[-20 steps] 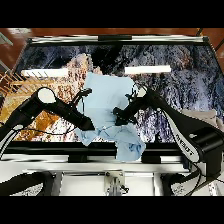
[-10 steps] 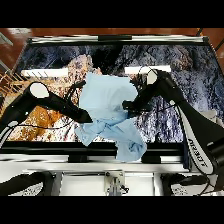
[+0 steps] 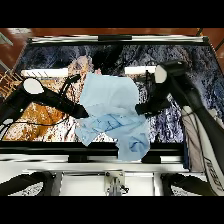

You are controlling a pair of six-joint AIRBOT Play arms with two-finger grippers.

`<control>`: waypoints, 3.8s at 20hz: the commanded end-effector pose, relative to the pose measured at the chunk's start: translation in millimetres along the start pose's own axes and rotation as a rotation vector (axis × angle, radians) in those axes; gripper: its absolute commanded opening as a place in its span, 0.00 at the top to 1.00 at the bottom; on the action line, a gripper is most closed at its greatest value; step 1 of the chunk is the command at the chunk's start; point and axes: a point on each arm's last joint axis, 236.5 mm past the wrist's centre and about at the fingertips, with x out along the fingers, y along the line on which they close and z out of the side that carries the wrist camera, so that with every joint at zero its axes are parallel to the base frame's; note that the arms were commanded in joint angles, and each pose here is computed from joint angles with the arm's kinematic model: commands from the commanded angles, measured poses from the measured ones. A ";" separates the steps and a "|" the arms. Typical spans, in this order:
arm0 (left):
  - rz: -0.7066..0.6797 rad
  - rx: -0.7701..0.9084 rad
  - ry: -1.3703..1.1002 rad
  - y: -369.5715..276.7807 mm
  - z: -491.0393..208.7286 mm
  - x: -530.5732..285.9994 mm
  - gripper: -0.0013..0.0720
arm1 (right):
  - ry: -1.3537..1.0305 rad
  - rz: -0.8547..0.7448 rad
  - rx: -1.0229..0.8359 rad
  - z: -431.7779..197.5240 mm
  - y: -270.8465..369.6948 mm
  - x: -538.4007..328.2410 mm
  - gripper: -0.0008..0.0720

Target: Fold the shirts.

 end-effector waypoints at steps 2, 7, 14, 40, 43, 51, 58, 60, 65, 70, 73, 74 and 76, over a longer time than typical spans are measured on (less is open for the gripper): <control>-0.092 0.020 -0.080 -30.9 14.5 -20.0 0.92 | -0.361 -0.011 -0.039 20.3 11.7 -65.4 0.90; -0.054 0.035 -0.094 -23.9 17.9 -27.9 0.92 | -0.434 0.021 -0.082 23.4 44.5 -76.3 0.90; 0.108 -0.014 0.012 45.1 1.3 -11.9 0.38 | -0.395 -0.013 -0.108 27.6 58.7 -59.8 0.90; 1.158 -0.383 -0.116 346.8 -129.5 -381.1 0.25 | -0.380 0.005 -0.114 29.6 63.8 -54.1 0.90; 1.057 -0.441 0.009 380.1 -168.4 -346.1 0.29 | -0.387 -0.021 -0.089 31.4 56.9 -54.8 0.90; 1.009 -0.522 0.076 439.7 -232.5 -326.2 0.29 | -0.394 -0.087 -0.021 32.9 38.7 -56.2 0.90; 0.933 -0.565 0.134 474.0 -258.1 -284.1 0.34 | -0.379 -0.093 0.021 29.3 35.3 -55.1 0.90; 0.940 -0.556 0.131 484.2 -259.1 -279.0 0.35 | -0.371 -0.094 0.031 27.5 34.8 -54.4 0.90; 0.981 -0.535 0.120 500.4 -259.7 -280.0 0.42 | -0.361 -0.090 0.062 24.9 34.3 -53.5 0.90; 0.944 -0.547 0.168 504.7 -272.2 -263.8 0.76 | -0.356 -0.085 0.081 23.7 34.6 -53.0 0.90; 0.942 -0.546 0.170 503.1 -271.7 -264.7 0.92 | -0.356 -0.086 0.081 23.6 34.5 -53.1 0.90; 0.941 -0.547 0.169 500.8 -270.9 -266.4 0.92 | -0.356 -0.085 0.081 23.5 34.6 -53.1 0.90; 0.964 -0.541 0.153 496.2 -264.9 -276.7 0.92 | -0.354 -0.086 0.080 23.0 34.4 -52.9 0.90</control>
